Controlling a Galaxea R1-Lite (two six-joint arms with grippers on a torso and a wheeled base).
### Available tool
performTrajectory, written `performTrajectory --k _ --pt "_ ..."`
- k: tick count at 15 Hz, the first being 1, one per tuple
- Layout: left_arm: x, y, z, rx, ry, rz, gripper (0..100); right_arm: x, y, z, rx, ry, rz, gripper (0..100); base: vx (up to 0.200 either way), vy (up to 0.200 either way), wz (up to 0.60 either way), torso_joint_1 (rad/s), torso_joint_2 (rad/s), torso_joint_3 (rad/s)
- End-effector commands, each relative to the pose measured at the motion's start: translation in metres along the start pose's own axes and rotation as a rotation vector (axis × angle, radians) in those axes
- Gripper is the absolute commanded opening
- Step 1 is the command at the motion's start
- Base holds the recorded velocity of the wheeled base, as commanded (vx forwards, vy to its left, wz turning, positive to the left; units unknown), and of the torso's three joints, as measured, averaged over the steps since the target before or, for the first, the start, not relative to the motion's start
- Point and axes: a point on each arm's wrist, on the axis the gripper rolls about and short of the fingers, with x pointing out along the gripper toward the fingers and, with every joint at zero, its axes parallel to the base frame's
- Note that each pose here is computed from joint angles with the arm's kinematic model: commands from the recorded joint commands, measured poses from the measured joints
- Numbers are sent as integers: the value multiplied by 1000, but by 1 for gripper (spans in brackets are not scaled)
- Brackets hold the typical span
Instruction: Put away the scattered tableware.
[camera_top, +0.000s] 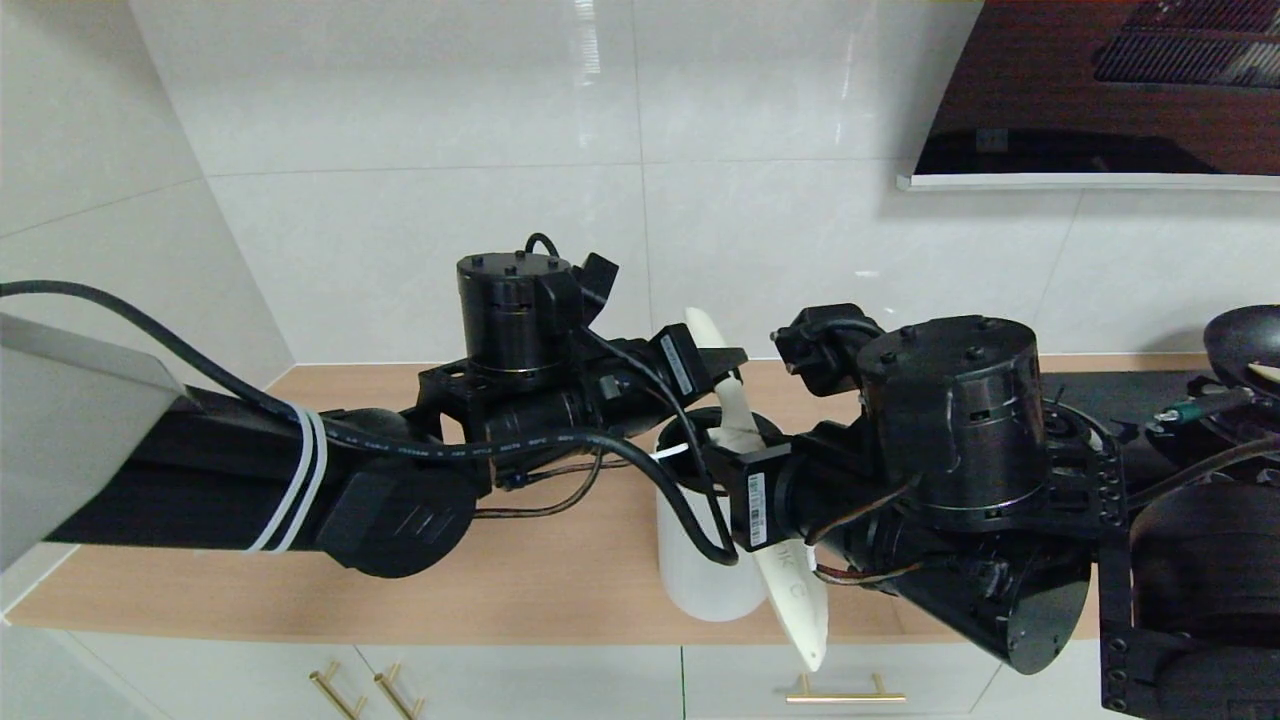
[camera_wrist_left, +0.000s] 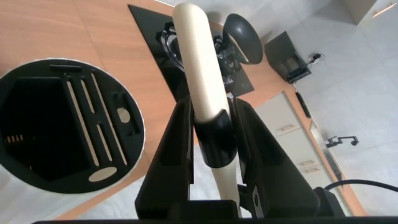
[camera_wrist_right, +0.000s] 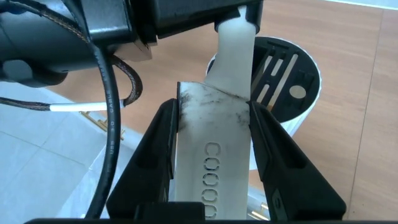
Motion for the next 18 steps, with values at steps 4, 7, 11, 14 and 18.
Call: performTrajectory --k 4,7,11,14,18 --pt "0 0 0 -2 0 -1 0 -1 0 -1 -1 2 1 100 0 0 0 0 0 0" --pt "-9 -6 11 7 -38 -10 0 -12 -3 7 8 -25 5 100 0 0 0 0 0 0" --pt "-46 -12 54 34 -179 -11 0 -57 -32 41 4 -146 -20 100 0 0 0 0 0 0" --pt "-67 -15 73 126 -254 0 0 -74 -55 56 -8 -183 -83 100 0 0 0 0 0 0" --pt "-82 -27 79 238 -311 16 0 -73 -60 57 -5 -181 -108 100 0 0 0 0 0 0"
